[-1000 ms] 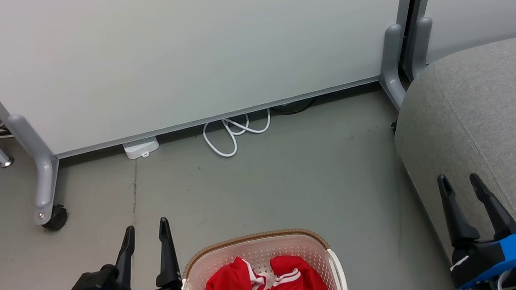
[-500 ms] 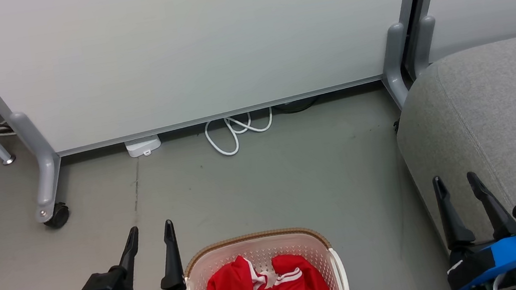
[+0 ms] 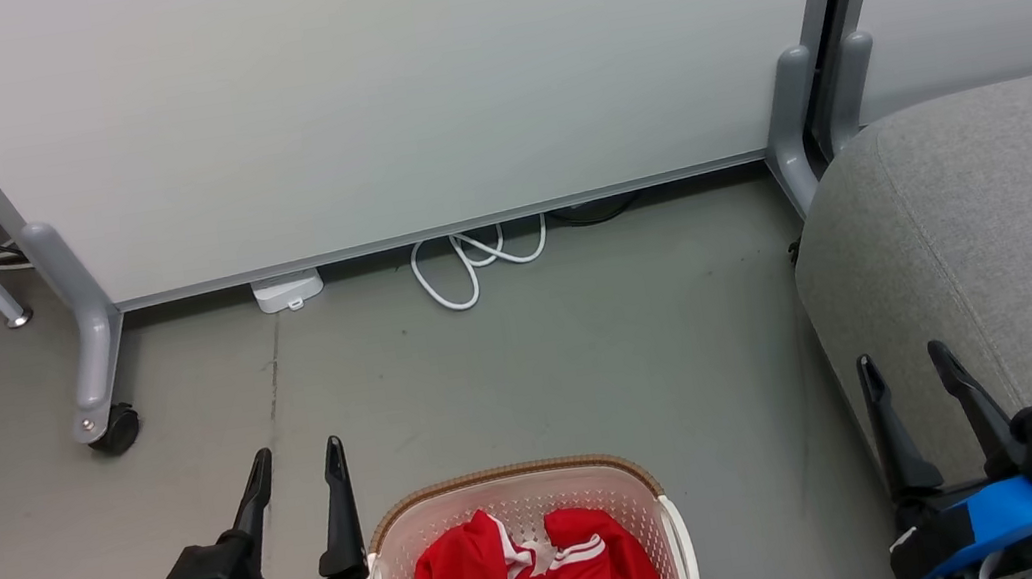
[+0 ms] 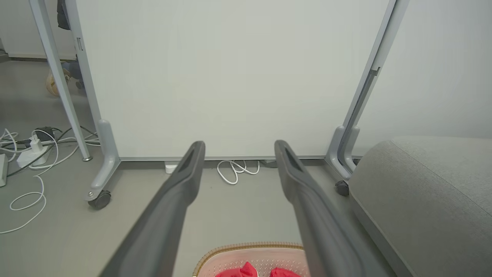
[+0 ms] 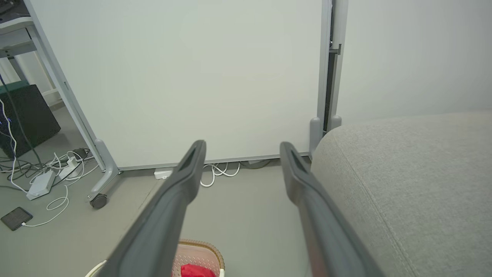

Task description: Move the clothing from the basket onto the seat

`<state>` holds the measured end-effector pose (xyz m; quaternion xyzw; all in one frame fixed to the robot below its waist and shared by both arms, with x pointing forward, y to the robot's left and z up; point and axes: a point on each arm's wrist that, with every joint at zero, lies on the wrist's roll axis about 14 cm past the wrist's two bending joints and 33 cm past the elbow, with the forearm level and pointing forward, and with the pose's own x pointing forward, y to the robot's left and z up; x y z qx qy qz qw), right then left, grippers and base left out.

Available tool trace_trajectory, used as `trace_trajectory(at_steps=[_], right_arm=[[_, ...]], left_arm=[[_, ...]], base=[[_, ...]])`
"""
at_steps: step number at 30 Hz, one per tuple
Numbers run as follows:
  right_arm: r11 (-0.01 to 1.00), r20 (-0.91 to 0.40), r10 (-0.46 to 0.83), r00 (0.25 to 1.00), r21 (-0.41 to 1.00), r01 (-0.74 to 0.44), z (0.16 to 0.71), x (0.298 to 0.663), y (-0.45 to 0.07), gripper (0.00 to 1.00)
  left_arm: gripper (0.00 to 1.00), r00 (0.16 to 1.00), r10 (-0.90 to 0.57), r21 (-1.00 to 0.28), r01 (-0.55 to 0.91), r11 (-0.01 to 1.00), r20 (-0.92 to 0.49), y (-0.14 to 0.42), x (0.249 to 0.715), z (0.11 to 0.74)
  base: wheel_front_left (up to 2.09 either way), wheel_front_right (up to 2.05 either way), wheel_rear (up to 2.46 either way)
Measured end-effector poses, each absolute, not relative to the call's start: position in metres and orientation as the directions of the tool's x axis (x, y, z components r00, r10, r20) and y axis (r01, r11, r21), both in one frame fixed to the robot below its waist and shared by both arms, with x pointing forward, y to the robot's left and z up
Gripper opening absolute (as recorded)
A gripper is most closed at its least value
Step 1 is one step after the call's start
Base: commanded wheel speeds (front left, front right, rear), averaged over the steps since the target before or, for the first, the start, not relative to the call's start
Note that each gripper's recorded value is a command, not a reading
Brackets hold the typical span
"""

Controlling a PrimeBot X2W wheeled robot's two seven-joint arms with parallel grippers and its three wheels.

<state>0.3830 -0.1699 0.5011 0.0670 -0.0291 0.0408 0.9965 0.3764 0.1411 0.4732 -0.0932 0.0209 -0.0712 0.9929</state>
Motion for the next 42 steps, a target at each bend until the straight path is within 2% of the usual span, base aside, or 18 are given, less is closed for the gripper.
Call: trace_trajectory(at_steps=[27,35,42], right_arm=[[0.993,0.023,0.079,0.997,0.090,-0.081,0.488,0.384,-0.172,1.00],[0.993,0.002,0.081,0.997,0.083,-0.081,0.482,0.393,-0.172,1.00],[0.995,-0.027,0.067,0.997,0.077,-0.065,0.470,0.405,-0.178,1.00]], left_arm=[[1.00,0.987,-0.153,-0.203,0.139,0.969,-0.051,0.137,0.378,0.465],[1.00,0.979,-0.169,-0.208,0.143,0.968,-0.110,0.131,0.387,0.445],[1.00,0.955,-0.202,-0.201,0.158,0.967,-0.218,0.119,0.399,0.407]], base=[[0.00,0.00,0.00],[0.00,0.00,0.00],[0.00,0.00,0.00]])
